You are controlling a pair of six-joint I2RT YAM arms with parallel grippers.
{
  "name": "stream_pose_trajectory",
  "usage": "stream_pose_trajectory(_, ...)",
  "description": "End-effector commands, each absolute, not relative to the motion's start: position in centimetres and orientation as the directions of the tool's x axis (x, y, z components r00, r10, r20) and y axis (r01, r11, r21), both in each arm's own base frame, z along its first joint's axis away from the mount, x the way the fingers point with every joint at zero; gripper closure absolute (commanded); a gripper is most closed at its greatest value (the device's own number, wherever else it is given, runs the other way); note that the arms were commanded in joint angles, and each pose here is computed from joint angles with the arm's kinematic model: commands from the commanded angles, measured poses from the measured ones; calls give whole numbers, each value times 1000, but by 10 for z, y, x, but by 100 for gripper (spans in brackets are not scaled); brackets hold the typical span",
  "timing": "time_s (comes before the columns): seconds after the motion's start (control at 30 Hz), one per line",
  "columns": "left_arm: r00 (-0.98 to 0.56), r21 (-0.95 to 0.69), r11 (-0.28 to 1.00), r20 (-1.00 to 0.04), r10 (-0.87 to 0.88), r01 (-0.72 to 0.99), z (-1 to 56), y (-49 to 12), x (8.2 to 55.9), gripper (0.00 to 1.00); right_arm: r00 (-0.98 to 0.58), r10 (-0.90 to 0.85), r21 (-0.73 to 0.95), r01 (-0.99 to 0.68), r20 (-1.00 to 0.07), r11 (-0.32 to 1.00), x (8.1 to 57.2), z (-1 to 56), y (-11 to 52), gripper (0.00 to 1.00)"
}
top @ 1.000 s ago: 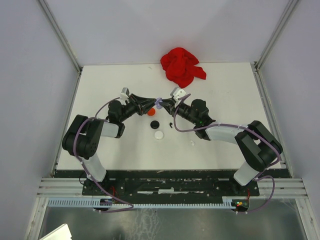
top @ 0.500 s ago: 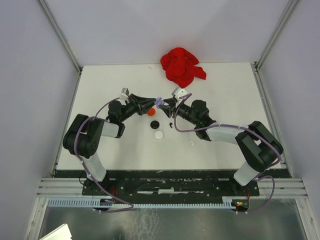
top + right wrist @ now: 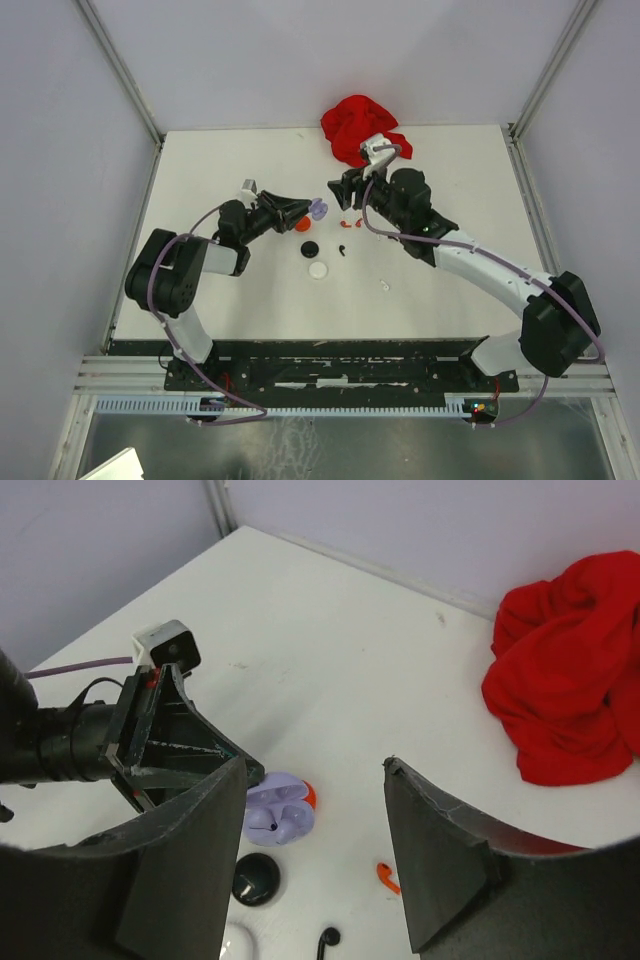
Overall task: Insert the wireless bluetooth earbuds into the charging case
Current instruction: Place the earbud in the charging case.
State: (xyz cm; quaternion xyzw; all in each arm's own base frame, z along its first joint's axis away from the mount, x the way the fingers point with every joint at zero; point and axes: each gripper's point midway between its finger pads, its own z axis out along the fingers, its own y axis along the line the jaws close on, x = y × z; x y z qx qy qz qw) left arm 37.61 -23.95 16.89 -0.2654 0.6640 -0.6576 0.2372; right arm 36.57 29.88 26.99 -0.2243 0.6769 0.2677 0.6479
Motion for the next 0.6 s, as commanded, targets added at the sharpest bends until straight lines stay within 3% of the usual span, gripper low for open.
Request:
stream_pose_trajectory(0.0, -717, -995, 80, -103, -690, 67, 189, -237, 383, 97, -344, -107, 98, -529, -933, 843, 362, 237, 275, 35)
stream_pose_trajectory(0.27, -681, -983, 161, -174, -712, 84, 196, -232, 391, 97, -510, -248, 75, -531, -823, 844, 348, 195, 283, 32)
stream_pose_trajectory(0.57, -690, -985, 150, -169, -704, 88, 197, -235, 390, 97, -543, -297, 76, -561, -786, 824, 345, 171, 303, 31)
